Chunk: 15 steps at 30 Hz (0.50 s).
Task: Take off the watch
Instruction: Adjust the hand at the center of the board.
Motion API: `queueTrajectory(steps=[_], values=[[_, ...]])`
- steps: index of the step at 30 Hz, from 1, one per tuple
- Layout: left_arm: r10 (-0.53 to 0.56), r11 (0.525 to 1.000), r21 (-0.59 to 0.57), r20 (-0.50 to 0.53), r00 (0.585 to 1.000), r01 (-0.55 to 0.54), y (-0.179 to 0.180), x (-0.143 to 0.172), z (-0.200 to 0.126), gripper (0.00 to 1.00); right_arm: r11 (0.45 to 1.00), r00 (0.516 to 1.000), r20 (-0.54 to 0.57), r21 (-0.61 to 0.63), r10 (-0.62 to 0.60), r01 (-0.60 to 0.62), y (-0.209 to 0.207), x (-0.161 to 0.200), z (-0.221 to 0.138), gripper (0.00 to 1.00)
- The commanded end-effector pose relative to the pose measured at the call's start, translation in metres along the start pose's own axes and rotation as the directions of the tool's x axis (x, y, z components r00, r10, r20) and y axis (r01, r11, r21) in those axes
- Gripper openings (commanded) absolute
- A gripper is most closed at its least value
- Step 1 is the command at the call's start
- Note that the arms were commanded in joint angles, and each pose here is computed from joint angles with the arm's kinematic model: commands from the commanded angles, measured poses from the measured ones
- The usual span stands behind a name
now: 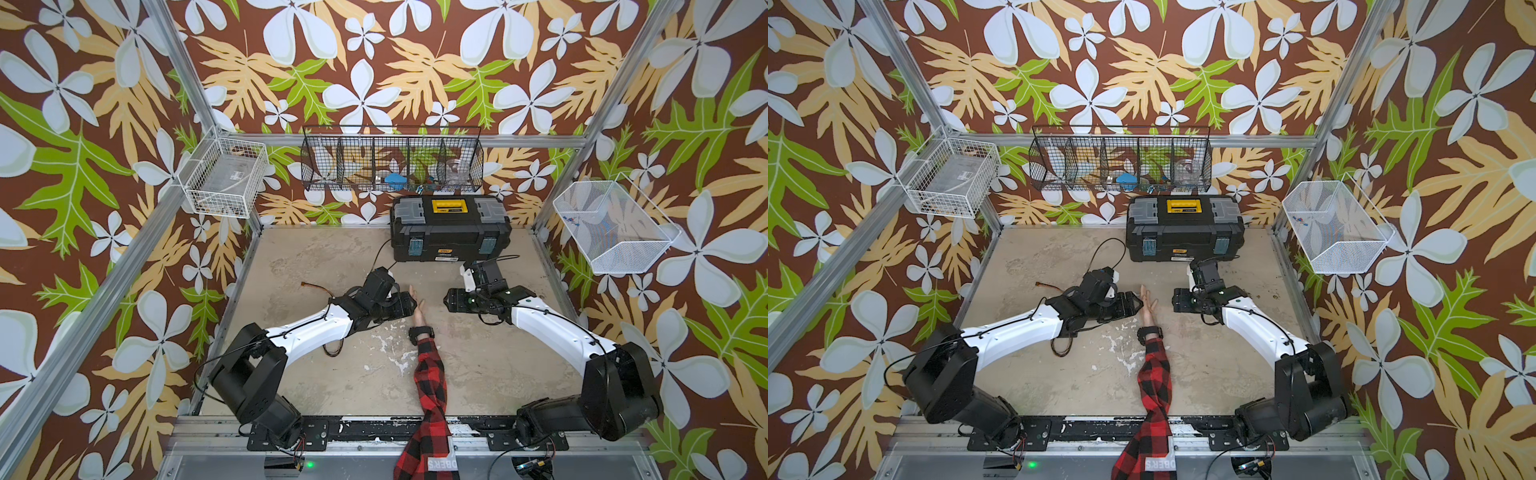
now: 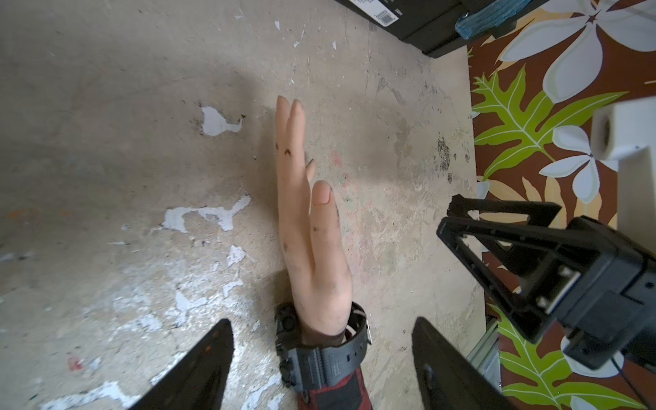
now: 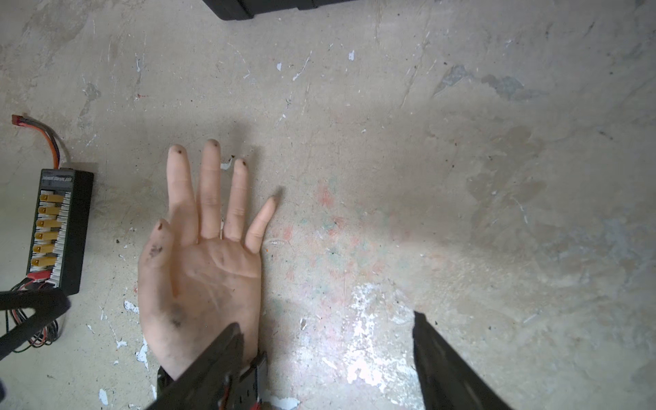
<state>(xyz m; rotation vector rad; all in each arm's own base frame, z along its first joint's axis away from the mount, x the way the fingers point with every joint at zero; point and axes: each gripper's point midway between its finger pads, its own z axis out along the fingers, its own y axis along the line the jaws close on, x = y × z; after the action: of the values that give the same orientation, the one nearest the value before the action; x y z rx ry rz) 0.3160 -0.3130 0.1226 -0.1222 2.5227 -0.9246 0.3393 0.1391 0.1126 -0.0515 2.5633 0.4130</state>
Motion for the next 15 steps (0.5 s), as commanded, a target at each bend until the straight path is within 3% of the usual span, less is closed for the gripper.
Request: queueTrajectory(steps=[1, 15], values=[[-0.041, 0.999, -0.005, 0.013, 0.999, 0.041, -0.004, -0.005, 0.011, 0.79, 1.0, 1.0, 0.02, -0.024, -0.018, 0.019, -0.001, -0.004, -0.002, 0.76], [-0.031, 0.999, -0.033, -0.062, 0.998, 0.029, -0.002, 0.003, 0.06, 0.68, 1.0, 1.0, 0.012, -0.027, -0.014, 0.014, -0.012, 0.001, -0.001, 0.76]])
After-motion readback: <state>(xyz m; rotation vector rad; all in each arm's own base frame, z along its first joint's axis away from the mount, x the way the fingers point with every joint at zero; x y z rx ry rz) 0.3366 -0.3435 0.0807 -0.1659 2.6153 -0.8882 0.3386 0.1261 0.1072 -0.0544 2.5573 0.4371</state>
